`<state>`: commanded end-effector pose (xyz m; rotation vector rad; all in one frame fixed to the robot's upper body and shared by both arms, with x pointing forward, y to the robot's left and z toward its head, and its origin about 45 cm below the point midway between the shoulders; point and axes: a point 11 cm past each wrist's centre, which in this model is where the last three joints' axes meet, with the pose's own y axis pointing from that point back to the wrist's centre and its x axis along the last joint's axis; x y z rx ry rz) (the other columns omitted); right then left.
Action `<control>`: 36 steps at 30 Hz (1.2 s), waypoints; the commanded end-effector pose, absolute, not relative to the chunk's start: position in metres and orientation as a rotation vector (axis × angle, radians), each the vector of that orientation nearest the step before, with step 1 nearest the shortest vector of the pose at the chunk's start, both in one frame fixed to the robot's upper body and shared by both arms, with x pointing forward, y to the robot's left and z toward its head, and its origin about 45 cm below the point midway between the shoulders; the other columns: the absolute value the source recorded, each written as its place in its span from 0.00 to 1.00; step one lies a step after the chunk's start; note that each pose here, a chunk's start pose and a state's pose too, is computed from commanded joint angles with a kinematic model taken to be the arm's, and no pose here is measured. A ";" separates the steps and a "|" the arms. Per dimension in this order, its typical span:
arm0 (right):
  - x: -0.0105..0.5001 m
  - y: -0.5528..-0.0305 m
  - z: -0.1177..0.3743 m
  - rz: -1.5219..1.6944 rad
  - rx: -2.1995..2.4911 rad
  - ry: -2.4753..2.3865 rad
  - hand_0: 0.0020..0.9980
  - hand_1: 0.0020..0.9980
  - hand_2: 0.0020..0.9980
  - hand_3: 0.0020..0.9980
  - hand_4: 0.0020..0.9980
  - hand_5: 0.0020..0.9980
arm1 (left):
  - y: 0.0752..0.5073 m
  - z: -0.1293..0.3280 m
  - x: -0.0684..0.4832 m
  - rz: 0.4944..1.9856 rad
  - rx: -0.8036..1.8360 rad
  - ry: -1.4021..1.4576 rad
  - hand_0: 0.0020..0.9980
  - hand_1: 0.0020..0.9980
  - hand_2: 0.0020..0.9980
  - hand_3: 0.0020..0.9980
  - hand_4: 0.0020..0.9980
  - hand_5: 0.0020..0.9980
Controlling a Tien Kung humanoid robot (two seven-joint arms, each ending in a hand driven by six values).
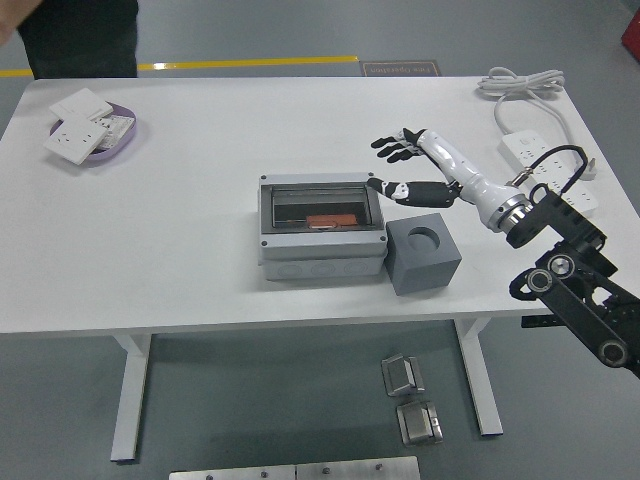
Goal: Pick up the cylinder from the cube,place it in the box,flap close box
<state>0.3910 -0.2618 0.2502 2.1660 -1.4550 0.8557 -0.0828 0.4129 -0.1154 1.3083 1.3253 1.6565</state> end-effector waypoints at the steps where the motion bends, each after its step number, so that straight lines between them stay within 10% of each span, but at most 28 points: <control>1: 0.390 -0.271 0.251 0.831 2.169 -1.504 0.71 0.66 0.68 0.71 0.79 0.40 | 0.413 -0.115 -0.082 1.656 1.308 1.323 0.58 0.63 0.61 0.62 0.67 0.17; 20: 0.349 -0.428 0.273 0.596 1.923 -2.208 0.68 0.67 0.68 0.70 0.79 0.38 | 0.421 -0.114 -0.073 1.660 1.306 1.289 0.58 0.63 0.61 0.62 0.67 0.17; 36: 0.349 -0.427 0.273 0.602 1.913 -2.237 0.68 0.66 0.67 0.69 0.81 0.37 | 0.420 -0.114 -0.076 1.660 1.309 1.296 0.58 0.63 0.61 0.62 0.66 0.17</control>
